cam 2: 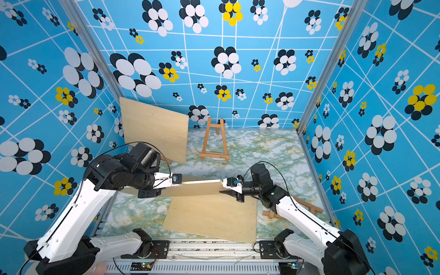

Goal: Assemble the easel
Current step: Pick up the drawing board.

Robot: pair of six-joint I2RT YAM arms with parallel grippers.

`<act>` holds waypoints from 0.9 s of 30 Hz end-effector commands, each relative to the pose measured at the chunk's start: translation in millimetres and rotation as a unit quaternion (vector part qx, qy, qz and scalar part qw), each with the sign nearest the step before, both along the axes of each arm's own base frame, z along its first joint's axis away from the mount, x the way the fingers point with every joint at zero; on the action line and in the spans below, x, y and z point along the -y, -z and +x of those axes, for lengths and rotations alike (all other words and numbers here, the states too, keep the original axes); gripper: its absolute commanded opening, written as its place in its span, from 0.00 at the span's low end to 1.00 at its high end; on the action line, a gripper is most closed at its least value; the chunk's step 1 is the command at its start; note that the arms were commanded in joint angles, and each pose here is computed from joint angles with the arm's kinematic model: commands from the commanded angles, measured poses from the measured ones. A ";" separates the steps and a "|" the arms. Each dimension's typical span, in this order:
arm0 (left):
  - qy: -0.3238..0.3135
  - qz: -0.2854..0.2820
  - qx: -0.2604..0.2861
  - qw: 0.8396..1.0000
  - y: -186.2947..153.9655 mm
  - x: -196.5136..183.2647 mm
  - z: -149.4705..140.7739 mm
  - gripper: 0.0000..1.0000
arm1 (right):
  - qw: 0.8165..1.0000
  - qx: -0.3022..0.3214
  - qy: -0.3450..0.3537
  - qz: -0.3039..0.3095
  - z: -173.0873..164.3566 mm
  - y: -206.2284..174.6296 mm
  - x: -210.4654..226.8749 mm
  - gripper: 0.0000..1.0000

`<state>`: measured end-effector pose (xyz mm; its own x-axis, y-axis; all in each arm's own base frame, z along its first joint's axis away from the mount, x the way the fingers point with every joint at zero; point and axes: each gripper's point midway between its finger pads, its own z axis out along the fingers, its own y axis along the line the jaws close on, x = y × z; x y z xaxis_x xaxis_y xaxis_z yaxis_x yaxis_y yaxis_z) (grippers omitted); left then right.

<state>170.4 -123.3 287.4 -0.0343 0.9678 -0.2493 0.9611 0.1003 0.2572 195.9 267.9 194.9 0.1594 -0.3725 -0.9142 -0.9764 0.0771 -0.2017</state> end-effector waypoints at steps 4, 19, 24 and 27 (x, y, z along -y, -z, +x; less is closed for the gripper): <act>-0.040 -0.067 0.007 0.997 -14.8 19.9 11.8 0.00 | 0.997 -0.065 0.027 0.006 -17.7 7.3 9.6 0.40; -0.021 -0.060 -0.020 0.998 -6.8 32.7 6.8 0.00 | 0.989 -0.026 -0.013 0.147 -19.2 -75.3 -5.9 0.51; -0.010 -0.065 -0.032 0.997 -6.2 43.8 6.3 0.00 | 0.982 -0.042 -0.060 0.175 -19.3 -94.7 -18.5 0.39; -0.006 -0.069 -0.038 0.997 -7.6 50.3 7.7 0.00 | 0.981 -0.056 -0.074 0.173 -19.5 -93.9 -23.1 0.12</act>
